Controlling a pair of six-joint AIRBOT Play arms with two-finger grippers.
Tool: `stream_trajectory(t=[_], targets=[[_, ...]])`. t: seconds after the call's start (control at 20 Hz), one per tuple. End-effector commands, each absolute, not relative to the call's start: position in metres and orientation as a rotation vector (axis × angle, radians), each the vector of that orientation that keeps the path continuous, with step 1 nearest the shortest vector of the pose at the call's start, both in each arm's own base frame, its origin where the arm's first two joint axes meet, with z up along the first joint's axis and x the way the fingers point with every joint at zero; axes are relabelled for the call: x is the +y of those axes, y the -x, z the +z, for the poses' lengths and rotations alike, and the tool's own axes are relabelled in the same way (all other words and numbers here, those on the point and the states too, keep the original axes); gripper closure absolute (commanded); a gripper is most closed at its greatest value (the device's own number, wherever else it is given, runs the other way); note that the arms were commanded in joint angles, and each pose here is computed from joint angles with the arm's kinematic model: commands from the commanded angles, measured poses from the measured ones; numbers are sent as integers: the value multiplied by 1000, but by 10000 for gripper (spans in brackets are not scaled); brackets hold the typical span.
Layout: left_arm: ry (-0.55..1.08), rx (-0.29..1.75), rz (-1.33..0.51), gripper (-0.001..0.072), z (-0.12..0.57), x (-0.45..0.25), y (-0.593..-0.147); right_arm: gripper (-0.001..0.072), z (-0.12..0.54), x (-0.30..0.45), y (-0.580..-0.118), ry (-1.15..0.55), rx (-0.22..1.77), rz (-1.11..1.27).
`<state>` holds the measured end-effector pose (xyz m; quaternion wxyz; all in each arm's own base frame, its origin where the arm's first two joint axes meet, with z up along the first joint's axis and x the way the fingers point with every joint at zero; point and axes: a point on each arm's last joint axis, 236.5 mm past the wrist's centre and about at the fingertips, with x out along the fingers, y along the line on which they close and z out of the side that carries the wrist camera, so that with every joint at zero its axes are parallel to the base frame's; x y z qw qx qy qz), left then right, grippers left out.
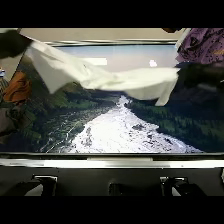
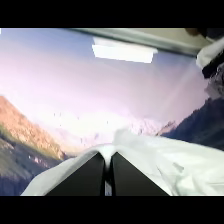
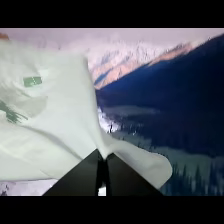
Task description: Fold the clothes and pants, and hang the long-sleeved shirts on hangers.
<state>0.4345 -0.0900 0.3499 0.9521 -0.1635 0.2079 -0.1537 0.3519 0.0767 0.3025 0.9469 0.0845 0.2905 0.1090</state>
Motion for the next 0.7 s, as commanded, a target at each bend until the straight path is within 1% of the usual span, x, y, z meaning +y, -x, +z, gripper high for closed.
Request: stream_trajectory(t=[0.0,0.1,0.2,0.3,0.35,0.45,0.55,0.65], targets=[[268,230,-221,692,431,-60,-351,682,394,58,-303,-119,428,188],[281,188,-124,692,447,-36,-310,682,424,52,-270,-123,352,182],[307,150,-22,692,457,-11,-278,682,447,45,-248,-152,274,163],[324,117,19,692,464,0,-263,681,453,37,-243,-180,247,130],[323,121,20,692,463,0,-264,681,451,34,-249,-181,254,112],[324,196,25,692,441,-2,-284,681,437,33,-277,-188,301,91],[341,344,24,692,392,-10,-318,681,404,38,-327,-186,408,79],[367,527,14,692,324,-21,-356,681,353,45,-384,-180,545,67]])
